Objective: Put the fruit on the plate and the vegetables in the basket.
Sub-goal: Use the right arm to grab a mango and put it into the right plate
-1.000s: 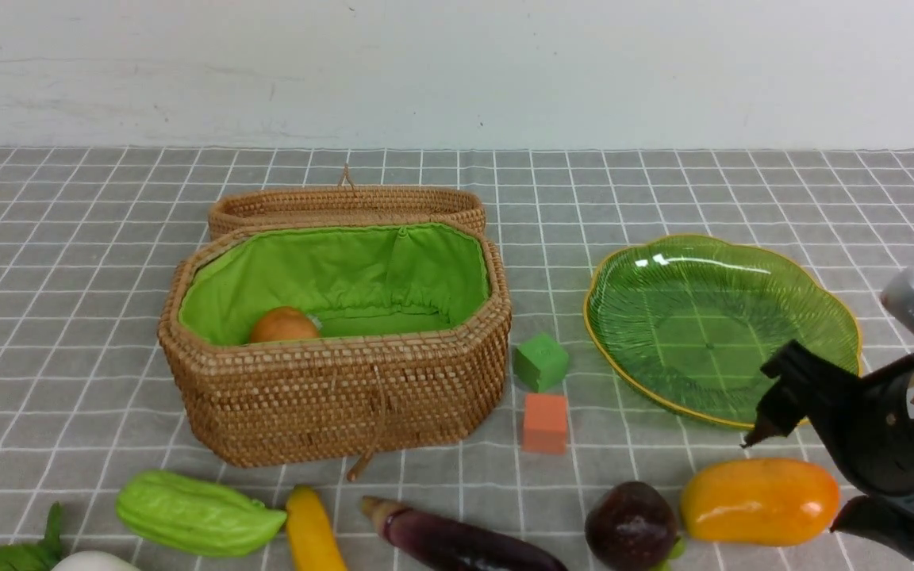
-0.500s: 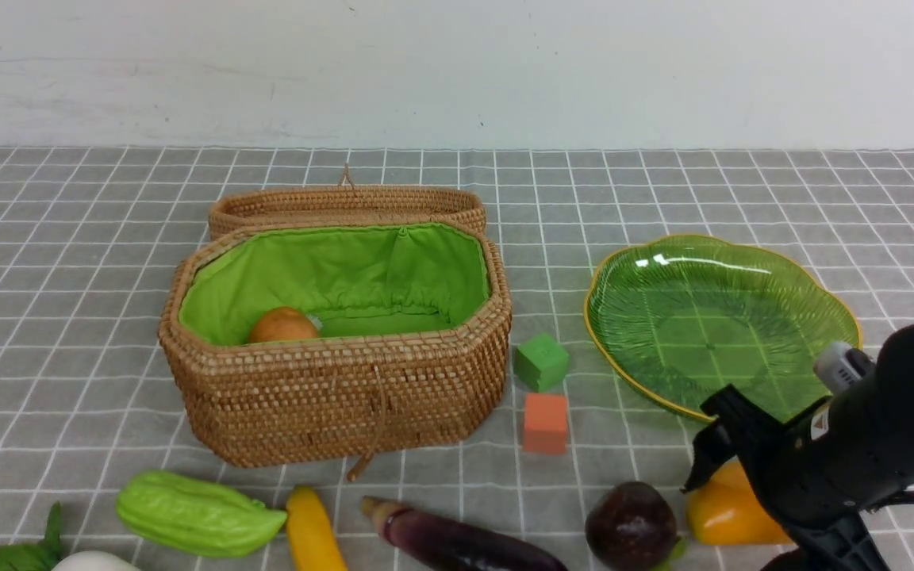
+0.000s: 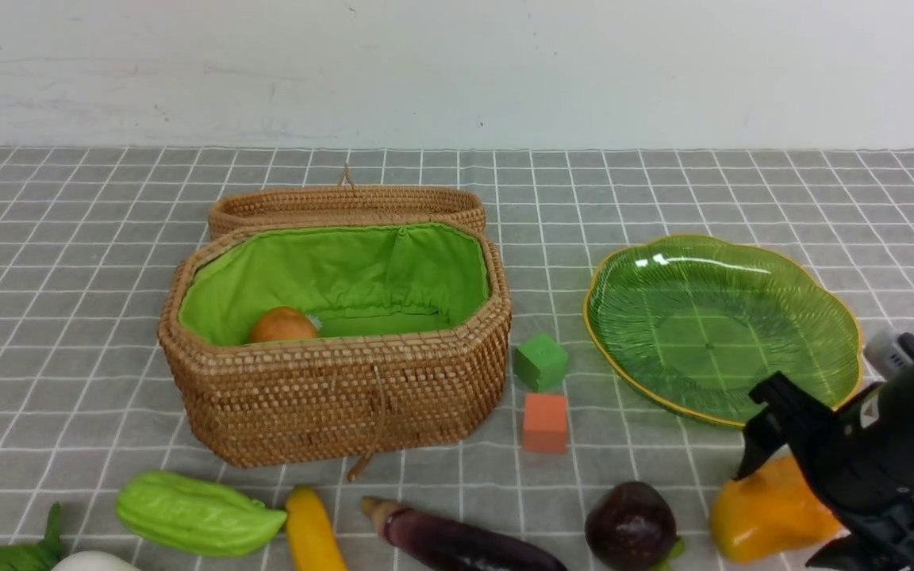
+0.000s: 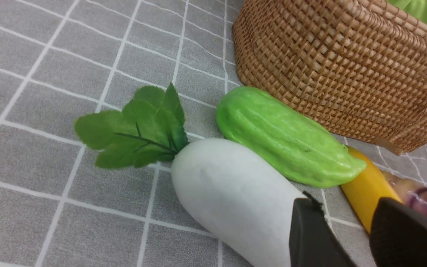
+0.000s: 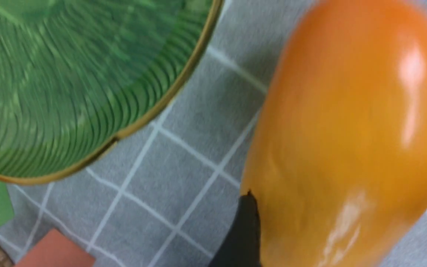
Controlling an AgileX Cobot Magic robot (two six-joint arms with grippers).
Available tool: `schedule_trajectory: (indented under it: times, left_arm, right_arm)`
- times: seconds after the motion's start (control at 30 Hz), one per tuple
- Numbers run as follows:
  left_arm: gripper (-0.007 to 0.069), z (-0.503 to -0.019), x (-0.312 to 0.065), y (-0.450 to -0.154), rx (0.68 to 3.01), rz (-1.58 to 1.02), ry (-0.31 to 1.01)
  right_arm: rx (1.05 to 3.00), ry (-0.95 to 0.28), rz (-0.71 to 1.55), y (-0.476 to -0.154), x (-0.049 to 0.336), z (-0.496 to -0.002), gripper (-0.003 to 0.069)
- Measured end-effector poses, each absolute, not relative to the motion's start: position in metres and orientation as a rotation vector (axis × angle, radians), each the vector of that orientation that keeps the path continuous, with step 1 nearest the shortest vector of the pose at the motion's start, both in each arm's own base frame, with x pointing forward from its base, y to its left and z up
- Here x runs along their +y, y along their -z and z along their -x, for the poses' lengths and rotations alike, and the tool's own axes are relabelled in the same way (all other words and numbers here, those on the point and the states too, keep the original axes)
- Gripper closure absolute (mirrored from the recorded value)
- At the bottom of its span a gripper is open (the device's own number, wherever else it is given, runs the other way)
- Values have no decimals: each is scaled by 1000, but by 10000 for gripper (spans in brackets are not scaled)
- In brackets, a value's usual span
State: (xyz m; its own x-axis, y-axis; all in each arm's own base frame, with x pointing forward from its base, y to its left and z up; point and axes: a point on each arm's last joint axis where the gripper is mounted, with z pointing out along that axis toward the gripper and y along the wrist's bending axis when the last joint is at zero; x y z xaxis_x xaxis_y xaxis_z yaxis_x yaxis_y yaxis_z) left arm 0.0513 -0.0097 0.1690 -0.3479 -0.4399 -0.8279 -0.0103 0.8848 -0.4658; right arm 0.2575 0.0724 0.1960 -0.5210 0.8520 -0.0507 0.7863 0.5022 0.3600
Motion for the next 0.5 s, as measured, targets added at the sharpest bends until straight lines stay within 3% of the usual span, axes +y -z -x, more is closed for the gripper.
schedule_trajectory:
  times: [0.33, 0.5]
  left_arm:
    - [386, -51, -10, -169, 1885, 333, 459]
    - [386, -51, -10, -169, 1885, 333, 459]
  right_arm:
    - [2504, -367, -1396, -190, 58, -264, 69]
    - [2515, -357, -1328, -190, 57, -268, 157]
